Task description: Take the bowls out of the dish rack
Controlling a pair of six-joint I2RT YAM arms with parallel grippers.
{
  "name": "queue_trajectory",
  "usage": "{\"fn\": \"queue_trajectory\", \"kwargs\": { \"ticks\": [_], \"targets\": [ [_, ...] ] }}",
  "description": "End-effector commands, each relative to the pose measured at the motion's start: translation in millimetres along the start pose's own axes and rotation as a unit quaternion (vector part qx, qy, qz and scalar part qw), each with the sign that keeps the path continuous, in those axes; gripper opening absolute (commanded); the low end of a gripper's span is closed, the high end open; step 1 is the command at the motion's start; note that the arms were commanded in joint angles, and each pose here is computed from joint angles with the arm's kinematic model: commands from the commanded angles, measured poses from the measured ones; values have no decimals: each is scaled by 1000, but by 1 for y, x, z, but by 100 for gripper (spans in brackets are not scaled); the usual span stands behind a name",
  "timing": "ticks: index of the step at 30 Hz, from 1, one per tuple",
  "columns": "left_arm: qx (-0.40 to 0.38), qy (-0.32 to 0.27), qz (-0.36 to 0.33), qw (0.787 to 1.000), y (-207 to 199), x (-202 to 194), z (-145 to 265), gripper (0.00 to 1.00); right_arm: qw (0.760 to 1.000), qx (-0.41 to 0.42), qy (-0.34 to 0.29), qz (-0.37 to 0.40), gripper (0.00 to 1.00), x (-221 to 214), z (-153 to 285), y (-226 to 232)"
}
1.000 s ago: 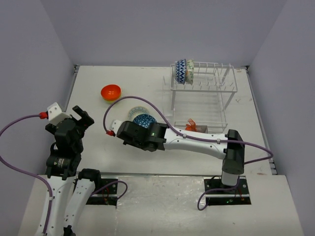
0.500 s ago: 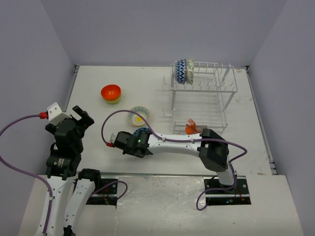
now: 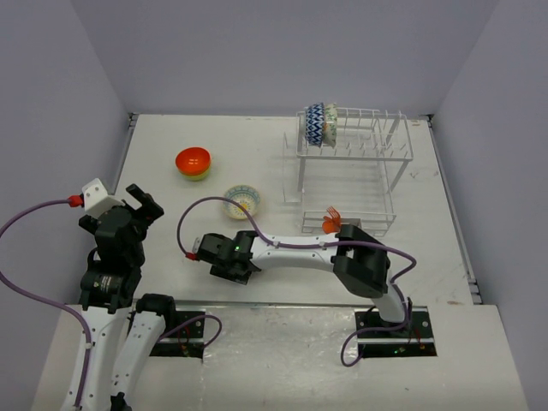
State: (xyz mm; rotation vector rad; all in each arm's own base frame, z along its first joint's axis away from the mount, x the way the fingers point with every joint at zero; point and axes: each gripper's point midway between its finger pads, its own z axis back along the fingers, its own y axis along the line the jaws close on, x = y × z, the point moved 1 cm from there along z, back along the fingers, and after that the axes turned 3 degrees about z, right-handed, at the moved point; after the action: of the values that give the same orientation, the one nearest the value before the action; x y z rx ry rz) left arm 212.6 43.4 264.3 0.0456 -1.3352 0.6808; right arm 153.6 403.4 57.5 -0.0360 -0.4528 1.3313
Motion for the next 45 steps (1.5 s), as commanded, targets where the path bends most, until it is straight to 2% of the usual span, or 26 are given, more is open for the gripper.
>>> {"fn": "queue_trajectory", "kwargs": {
  "ticks": [1,2,3,5,6,7,9,10,11,12,13,15,16,18,20,21,23,24,25,26,28,32,39,45],
  "targets": [
    [-9,-20,14,1000,-6,16,4,100,999,-8,-48,-24,54,15,37,-11],
    [-10,-19,12,1000,-6,15,3,100,998,-6,-62,-28,64,18,46,-13],
    [-11,-17,11,1000,-7,14,3,100,995,-4,-93,-36,67,23,69,-18],
    [-12,-17,11,1000,-7,14,3,100,986,-9,-156,-53,80,31,113,-30],
    [-12,-18,12,1000,-7,15,3,100,982,-15,-178,-66,84,32,129,-37],
    [-14,-17,11,1000,-8,14,3,100,975,-31,-202,-89,98,34,147,-50],
    [-17,-16,9,1000,-9,14,3,100,959,-42,-251,-123,99,35,187,-70],
    [-21,-13,8,1000,-10,13,2,100,940,-56,-298,-157,99,30,225,-97],
    [-23,-12,6,1000,-11,11,1,100,928,-65,-321,-179,99,25,243,-112],
    [-25,-8,0,1000,-12,10,0,100,909,-90,-336,-231,99,10,256,-150],
    [-38,-3,-2,999,-17,8,-1,100,878,-108,-381,-268,99,-5,290,-177],
    [-56,15,-15,998,-25,-2,-7,100,830,-121,-415,-353,99,-46,305,-238],
    [-78,28,-25,996,-33,-7,-9,100,792,-132,-466,-371,99,-60,335,-258],
    [-87,56,-41,994,-40,-19,-16,100,764,-111,-493,-401,99,-91,346,-287],
    [-102,75,-52,991,-47,-27,-19,100,764,-94,-495,-403,96,-100,344,-307],
    [-103,84,-58,989,-48,-30,-22,100,760,-98,-488,-419,94,-119,340,-326],
    [-118,92,-61,987,-53,-35,-22,100,768,-10,-489,-413,78,-119,320,-334],
    [-122,95,-62,986,-54,-37,-22,100,759,9,-493,-426,75,-132,316,-343],
    [-130,96,-62,985,-56,-37,-22,100,761,54,-516,-389,72,-126,321,-337],
    [-131,97,-63,985,-57,-38,-22,100,759,73,-518,-388,71,-129,314,-338],
    [-136,98,-63,984,-58,-39,-21,100,758,97,-523,-377,70,-129,307,-344],
    [-142,104,-65,982,-60,-42,-22,100,756,131,-522,-373,57,-125,293,-361],
    [-149,104,-65,981,-62,-41,-21,100,744,168,-515,-391,55,-129,254,-382],
    [-151,103,-66,981,-63,-41,-21,100,732,209,-521,-387,52,-124,243,-386]
  ]
}}
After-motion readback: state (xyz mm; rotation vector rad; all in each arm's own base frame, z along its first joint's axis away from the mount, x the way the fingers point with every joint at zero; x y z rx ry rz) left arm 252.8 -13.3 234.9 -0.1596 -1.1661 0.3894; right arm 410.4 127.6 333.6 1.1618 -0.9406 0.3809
